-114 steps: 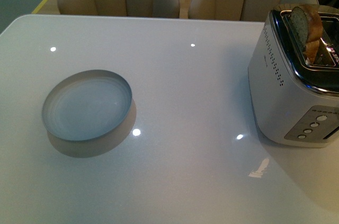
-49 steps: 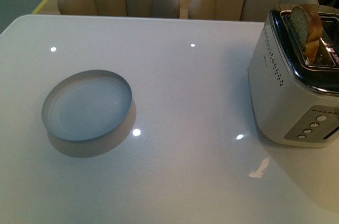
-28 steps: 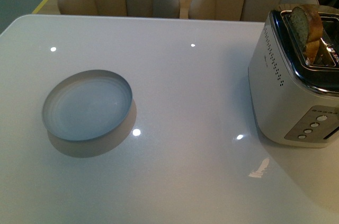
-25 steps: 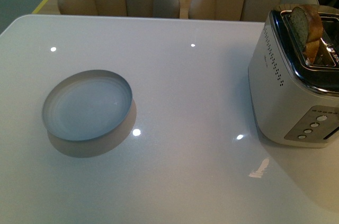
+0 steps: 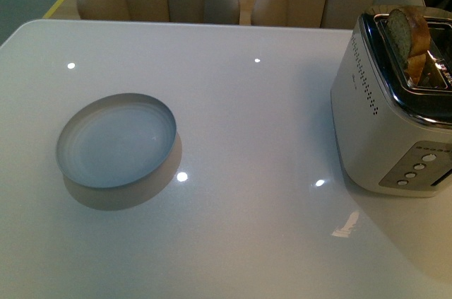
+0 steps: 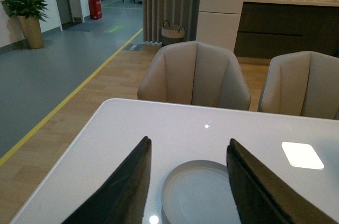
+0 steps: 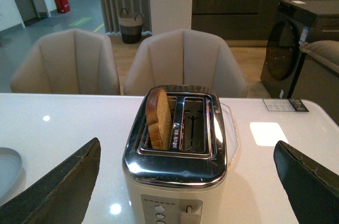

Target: Left arm holds plate, right arm toasts bread

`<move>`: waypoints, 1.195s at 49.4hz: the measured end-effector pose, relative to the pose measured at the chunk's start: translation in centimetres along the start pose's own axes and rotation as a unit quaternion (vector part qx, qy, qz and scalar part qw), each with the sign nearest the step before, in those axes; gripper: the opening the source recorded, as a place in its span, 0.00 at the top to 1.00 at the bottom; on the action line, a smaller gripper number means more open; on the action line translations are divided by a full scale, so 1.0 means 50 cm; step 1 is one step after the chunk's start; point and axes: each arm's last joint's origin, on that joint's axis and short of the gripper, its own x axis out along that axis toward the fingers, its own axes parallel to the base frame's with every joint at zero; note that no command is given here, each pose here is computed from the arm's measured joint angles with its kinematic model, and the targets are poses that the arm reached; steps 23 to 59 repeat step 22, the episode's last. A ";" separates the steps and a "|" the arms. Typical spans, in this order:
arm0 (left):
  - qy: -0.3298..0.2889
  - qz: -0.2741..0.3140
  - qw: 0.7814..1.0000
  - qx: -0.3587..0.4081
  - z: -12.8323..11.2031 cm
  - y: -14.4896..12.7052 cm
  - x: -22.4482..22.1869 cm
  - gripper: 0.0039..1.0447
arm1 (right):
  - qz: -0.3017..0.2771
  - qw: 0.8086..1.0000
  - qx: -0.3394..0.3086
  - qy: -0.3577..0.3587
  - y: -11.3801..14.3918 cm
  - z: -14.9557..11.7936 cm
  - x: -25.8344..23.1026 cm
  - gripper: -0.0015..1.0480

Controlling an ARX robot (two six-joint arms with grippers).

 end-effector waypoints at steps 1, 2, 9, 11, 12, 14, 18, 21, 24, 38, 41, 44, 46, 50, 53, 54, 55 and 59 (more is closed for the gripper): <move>0.000 0.000 1.000 0.000 0.000 0.000 0.000 0.48 | 0.000 1.000 0.000 0.000 0.000 0.000 0.000 0.09; 0.000 0.000 1.000 0.000 0.000 0.000 0.000 0.43 | 0.000 1.000 0.000 0.000 0.000 0.000 0.000 0.09; 0.000 0.000 1.000 0.000 0.000 0.000 0.000 0.11 | 0.000 1.000 0.000 0.000 0.000 0.000 0.000 0.09; 0.000 0.000 1.000 0.001 0.000 0.000 0.000 0.05 | 0.000 1.000 0.000 0.000 0.000 0.000 0.000 0.09; 0.000 0.000 1.000 0.001 0.000 0.000 0.000 0.06 | 0.000 1.000 0.000 0.000 0.000 0.000 0.000 0.09; 0.000 0.000 1.000 0.001 0.000 0.000 0.000 0.07 | 0.000 1.000 0.000 0.000 0.000 0.000 0.000 0.09; 0.000 0.000 1.000 0.001 0.000 0.000 0.000 0.07 | 0.000 1.000 0.000 0.000 0.000 0.000 0.000 0.09; 0.000 0.000 1.000 0.001 0.000 0.000 0.000 0.07 | 0.000 1.000 0.000 0.000 0.000 0.000 0.000 0.09; 0.000 0.000 1.000 0.001 0.000 0.000 0.000 0.07 | 0.000 1.000 0.000 0.000 0.000 0.000 0.000 0.09; 0.000 0.000 1.000 0.001 0.000 0.000 0.000 0.07 | 0.000 1.000 0.000 0.000 0.000 0.000 0.000 0.09; 0.000 0.000 1.000 0.001 0.000 0.000 0.000 0.07 | 0.000 1.000 0.000 0.000 0.000 0.000 0.000 0.09; 0.000 0.000 1.000 0.001 0.000 0.000 0.000 0.07 | 0.000 1.000 0.000 0.000 0.000 0.000 0.000 0.09; 0.000 0.000 1.000 0.001 0.000 0.000 0.000 0.07 | 0.000 1.000 0.000 0.000 0.000 0.000 0.000 0.09; 0.000 0.000 1.000 0.001 0.000 0.000 0.000 0.07 | 0.000 1.000 0.000 0.000 0.000 0.000 0.000 0.09; 0.000 0.000 1.000 0.001 0.000 0.000 0.000 0.07 | 0.000 1.000 0.000 0.000 0.000 0.000 0.000 0.09; 0.000 0.000 1.000 0.001 0.000 0.000 0.000 0.07 | 0.000 1.000 0.000 0.000 0.000 0.000 0.000 0.09; 0.000 0.000 1.000 0.001 0.000 0.000 0.000 0.07 | 0.000 1.000 0.000 0.000 0.000 0.000 0.000 0.09; 0.000 0.000 1.000 0.001 0.000 0.000 0.000 0.07 | 0.000 1.000 0.000 0.000 0.000 0.000 0.000 0.09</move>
